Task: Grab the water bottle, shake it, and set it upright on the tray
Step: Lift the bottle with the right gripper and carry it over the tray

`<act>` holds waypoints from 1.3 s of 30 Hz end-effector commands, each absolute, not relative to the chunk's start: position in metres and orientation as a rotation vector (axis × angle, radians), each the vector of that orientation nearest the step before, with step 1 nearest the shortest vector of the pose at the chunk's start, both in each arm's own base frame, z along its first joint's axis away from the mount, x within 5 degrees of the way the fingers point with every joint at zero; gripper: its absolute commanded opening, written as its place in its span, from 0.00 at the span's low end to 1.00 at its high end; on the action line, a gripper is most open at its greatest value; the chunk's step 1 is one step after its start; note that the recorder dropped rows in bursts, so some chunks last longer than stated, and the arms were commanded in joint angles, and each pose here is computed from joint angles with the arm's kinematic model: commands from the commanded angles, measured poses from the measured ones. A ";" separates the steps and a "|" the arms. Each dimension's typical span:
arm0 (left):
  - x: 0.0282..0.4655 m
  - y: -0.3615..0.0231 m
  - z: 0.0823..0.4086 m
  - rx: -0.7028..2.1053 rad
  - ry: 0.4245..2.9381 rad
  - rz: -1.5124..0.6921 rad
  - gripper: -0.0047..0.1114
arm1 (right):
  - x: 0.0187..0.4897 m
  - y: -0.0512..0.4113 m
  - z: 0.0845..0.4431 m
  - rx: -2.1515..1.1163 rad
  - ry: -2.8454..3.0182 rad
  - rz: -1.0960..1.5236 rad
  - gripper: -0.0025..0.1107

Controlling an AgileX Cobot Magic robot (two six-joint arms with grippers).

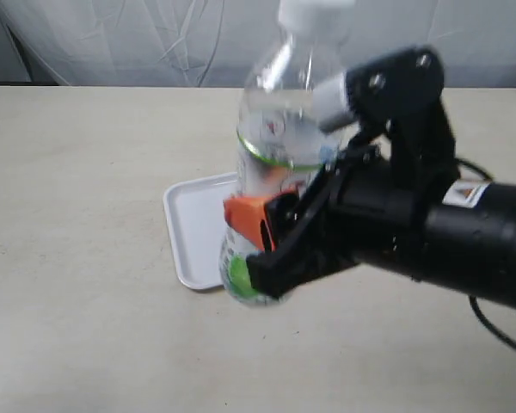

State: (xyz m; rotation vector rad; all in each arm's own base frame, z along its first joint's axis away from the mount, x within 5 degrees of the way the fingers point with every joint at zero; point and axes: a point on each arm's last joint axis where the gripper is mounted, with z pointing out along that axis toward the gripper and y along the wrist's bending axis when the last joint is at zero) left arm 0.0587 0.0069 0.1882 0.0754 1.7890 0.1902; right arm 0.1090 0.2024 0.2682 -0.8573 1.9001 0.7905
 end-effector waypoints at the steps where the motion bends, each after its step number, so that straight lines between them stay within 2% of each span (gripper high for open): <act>1: 0.059 0.007 0.189 0.065 1.777 0.180 0.04 | 0.098 0.201 0.257 -0.951 1.953 0.827 0.02; 5: 0.059 0.007 0.189 0.065 1.777 0.180 0.04 | 0.092 0.190 0.316 -0.822 1.722 0.917 0.02; 7: 0.059 0.007 0.189 0.065 1.777 0.180 0.04 | 0.091 0.182 0.330 -0.783 1.653 0.917 0.02; 9: 0.059 0.007 0.189 0.065 1.777 0.180 0.04 | 0.091 0.181 0.324 -0.809 1.657 0.893 0.02; 14: 0.059 0.007 0.189 0.065 1.777 0.180 0.04 | 0.088 0.189 0.238 -0.989 1.978 0.796 0.02; 16: 0.059 0.007 0.189 0.065 1.777 0.180 0.04 | 0.087 0.189 0.226 -1.013 2.027 0.776 0.02; 20: 0.059 0.007 0.189 0.065 1.777 0.180 0.04 | 0.079 0.194 0.249 -1.033 1.986 0.904 0.02; 22: 0.059 0.007 0.189 0.065 1.777 0.180 0.04 | 0.082 0.193 0.260 -1.113 1.844 0.819 0.02; 23: 0.059 0.007 0.189 0.065 1.777 0.180 0.04 | 0.090 0.190 0.264 -1.057 1.793 0.750 0.02; 26: 0.059 0.007 0.189 0.065 1.777 0.180 0.04 | 0.130 0.170 0.273 -0.549 1.808 0.590 0.02; 28: 0.059 0.007 0.189 0.065 1.777 0.180 0.04 | 0.134 0.171 0.272 -0.450 1.885 0.634 0.02; 30: 0.059 0.007 0.189 0.065 1.777 0.180 0.04 | 0.120 0.186 0.272 -0.753 1.876 0.716 0.02; 32: 0.059 0.007 0.189 0.065 1.777 0.180 0.04 | 0.098 0.198 0.273 -1.206 1.756 0.734 0.02; 33: 0.059 0.007 0.189 0.065 1.777 0.180 0.04 | 0.096 0.198 0.274 -1.260 1.729 0.712 0.02; 34: 0.059 0.007 0.189 0.065 1.777 0.180 0.04 | 0.101 0.196 0.275 -1.183 1.738 0.688 0.02; 36: 0.059 0.007 0.189 0.065 1.777 0.180 0.04 | 0.122 0.186 0.277 -0.831 1.779 0.655 0.02; 38: 0.059 0.007 0.189 0.065 1.777 0.180 0.04 | 0.131 0.182 0.273 -0.540 1.896 0.752 0.02; 39: 0.059 0.007 0.189 0.065 1.777 0.180 0.04 | 0.128 0.186 0.272 -0.579 1.919 0.776 0.02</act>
